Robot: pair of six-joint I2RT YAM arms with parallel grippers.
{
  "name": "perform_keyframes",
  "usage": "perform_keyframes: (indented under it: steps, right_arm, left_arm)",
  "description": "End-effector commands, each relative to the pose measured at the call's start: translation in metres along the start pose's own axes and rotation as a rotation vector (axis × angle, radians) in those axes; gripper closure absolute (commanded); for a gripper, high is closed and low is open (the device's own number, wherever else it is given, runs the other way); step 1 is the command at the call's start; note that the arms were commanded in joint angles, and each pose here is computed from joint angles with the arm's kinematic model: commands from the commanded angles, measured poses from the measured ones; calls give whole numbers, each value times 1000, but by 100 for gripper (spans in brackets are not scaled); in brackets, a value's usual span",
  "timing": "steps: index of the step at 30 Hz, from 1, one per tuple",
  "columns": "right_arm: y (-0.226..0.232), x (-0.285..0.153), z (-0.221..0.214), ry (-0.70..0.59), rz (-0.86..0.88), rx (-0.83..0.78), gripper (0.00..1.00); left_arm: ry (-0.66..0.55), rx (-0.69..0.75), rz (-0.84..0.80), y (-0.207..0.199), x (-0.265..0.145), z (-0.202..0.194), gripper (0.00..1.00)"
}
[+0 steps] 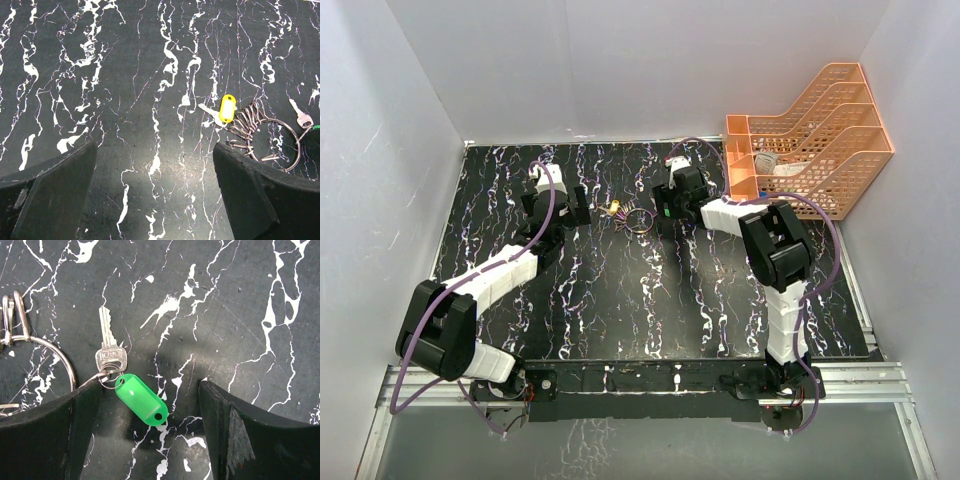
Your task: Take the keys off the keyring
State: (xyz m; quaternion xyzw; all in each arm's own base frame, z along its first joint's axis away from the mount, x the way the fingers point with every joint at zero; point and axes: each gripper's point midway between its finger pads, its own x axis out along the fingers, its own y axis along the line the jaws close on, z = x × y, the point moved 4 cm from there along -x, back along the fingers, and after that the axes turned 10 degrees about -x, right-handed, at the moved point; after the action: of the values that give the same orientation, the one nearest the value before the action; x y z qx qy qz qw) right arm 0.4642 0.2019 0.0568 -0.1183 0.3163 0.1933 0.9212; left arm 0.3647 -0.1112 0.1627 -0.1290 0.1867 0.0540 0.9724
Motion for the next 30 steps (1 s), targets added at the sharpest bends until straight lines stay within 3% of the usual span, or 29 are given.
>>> perform_keyframes:
  steps: [1, 13, 22, 27, 30]
  right_arm:
    - [-2, 9, 18, -44, -20, -18, 23]
    - [14, 9, 2, 5, -12, -49, 34]
    - [42, 7, -27, 89, -22, -129, 63]
    - [46, 6, -39, 122, -33, -141, 100]
    - [47, 1, -39, 126, -47, -148, 100]
  left_arm:
    - [-20, -14, -7, 0, -6, 8, 1]
    - [-18, -8, -2, 0, -5, 8, 1]
    - [-23, -16, 1, 1, -5, 8, 1]
    - [-22, -16, 10, 4, -6, 5, 1]
    - [-24, -14, 20, 5, -6, 5, 1]
